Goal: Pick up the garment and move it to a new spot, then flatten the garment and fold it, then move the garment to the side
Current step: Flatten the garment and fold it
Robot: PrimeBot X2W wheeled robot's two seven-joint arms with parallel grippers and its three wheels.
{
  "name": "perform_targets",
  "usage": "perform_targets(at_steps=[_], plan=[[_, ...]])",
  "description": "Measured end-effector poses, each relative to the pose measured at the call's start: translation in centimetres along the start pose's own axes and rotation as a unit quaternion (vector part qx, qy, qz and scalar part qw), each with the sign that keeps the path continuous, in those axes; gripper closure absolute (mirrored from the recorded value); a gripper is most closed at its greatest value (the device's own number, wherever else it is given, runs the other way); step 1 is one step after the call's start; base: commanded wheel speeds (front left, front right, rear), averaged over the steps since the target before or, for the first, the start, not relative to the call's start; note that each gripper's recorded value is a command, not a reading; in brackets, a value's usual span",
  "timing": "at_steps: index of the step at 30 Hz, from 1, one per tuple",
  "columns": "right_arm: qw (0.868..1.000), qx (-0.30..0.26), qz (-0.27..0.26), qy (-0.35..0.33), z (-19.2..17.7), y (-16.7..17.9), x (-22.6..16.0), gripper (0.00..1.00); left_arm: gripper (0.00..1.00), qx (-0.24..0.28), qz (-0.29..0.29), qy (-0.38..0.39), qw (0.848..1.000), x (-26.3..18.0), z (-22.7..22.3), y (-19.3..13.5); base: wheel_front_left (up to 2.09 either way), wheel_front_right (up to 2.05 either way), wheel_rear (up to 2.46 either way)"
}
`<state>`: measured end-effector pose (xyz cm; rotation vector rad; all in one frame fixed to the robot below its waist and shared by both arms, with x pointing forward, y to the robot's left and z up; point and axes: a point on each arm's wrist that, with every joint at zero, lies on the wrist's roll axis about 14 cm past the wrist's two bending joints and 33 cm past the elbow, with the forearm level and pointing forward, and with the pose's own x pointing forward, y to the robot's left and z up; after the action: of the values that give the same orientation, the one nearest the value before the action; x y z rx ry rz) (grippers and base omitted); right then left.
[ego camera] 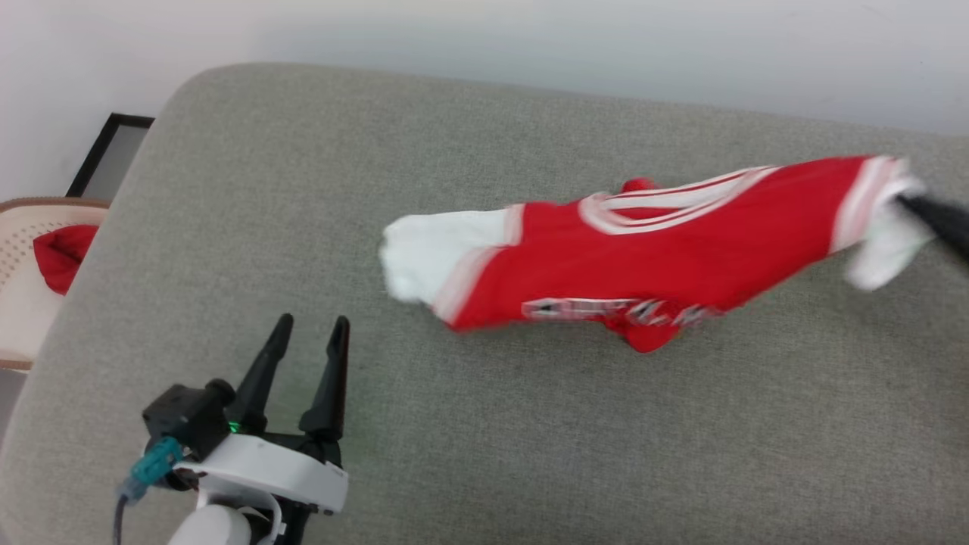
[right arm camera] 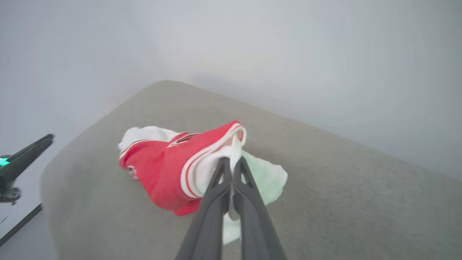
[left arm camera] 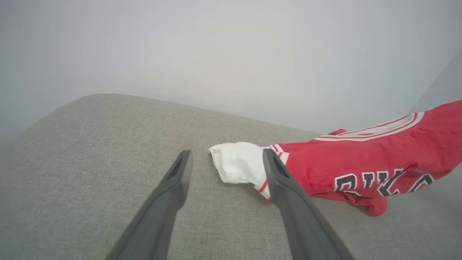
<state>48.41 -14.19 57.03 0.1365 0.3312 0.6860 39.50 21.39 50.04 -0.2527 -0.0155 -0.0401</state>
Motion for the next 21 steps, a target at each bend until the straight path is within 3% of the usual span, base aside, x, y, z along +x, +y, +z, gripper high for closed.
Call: perform_targets(at_steps=[3,6,9,18,21], plan=[[0.998,0.026,-0.065,0.000,-0.3,-4.2,-0.8,1.00,0.00,-0.004,-0.003,0.001,1.000,-0.1,-0.2,-0.3,0.00,0.00,0.00],[0.991,0.012,-0.131,0.032,-2.5,-8.1,-1.1,1.00,0.00,-0.008,-0.004,0.007,1.000,-0.3,-0.6,-0.4,0.00,0.00,0.00],[0.984,0.017,-0.166,0.054,-4.7,-10.0,-0.4,1.00,0.00,-0.011,-0.005,0.008,1.000,-0.4,-0.8,-0.5,0.00,0.00,0.00],[0.963,-0.013,-0.222,0.153,-8.0,-13.0,-2.5,1.00,0.00,-0.012,0.014,0.017,1.000,-1.1,-1.4,0.6,0.00,0.00,0.00],[0.971,0.011,-0.217,0.103,-5.8,-12.7,-2.6,1.00,0.00,-0.013,0.012,0.018,1.000,-0.8,-1.5,0.5,0.00,0.00,0.00]])
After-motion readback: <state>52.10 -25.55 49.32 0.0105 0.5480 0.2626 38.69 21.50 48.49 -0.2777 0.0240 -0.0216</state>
